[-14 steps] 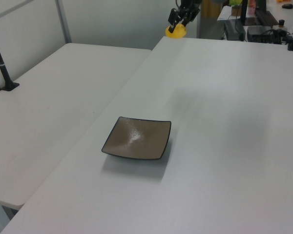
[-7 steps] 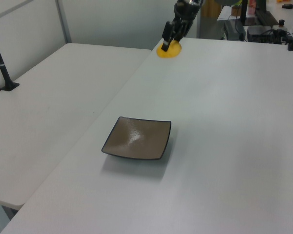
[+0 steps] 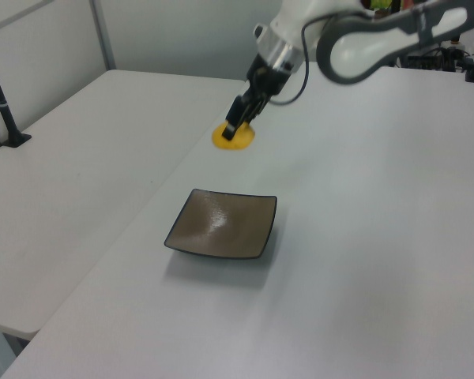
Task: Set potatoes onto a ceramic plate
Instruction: 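Lift the potato and carry it over the brown square plate, then lower the potato onto the plate and open the gripper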
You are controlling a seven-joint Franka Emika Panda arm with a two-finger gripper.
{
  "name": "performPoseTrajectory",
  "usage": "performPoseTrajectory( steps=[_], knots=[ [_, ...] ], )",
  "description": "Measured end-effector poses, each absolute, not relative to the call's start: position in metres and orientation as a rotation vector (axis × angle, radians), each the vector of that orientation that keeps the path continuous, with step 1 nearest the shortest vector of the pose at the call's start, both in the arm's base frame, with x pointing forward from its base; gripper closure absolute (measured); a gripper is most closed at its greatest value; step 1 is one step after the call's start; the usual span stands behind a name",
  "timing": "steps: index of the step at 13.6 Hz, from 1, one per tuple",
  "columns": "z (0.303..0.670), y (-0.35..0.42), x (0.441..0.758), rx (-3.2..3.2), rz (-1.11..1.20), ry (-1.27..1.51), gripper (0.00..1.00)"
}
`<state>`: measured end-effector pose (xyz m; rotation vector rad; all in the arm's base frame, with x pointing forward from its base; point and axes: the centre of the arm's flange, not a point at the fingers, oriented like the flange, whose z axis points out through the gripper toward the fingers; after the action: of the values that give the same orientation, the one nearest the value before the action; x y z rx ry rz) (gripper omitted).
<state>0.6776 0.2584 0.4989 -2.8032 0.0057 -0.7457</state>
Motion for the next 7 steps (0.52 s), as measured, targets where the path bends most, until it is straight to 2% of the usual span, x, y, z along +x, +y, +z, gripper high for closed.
performPoseTrajectory(
  steps=[5,7],
  knots=[
    [0.434,0.313,0.678,-2.803,-0.809,-0.116,0.36],
    [0.395,0.332,0.676,-2.825,-0.806,-0.154,0.36]
  ],
)
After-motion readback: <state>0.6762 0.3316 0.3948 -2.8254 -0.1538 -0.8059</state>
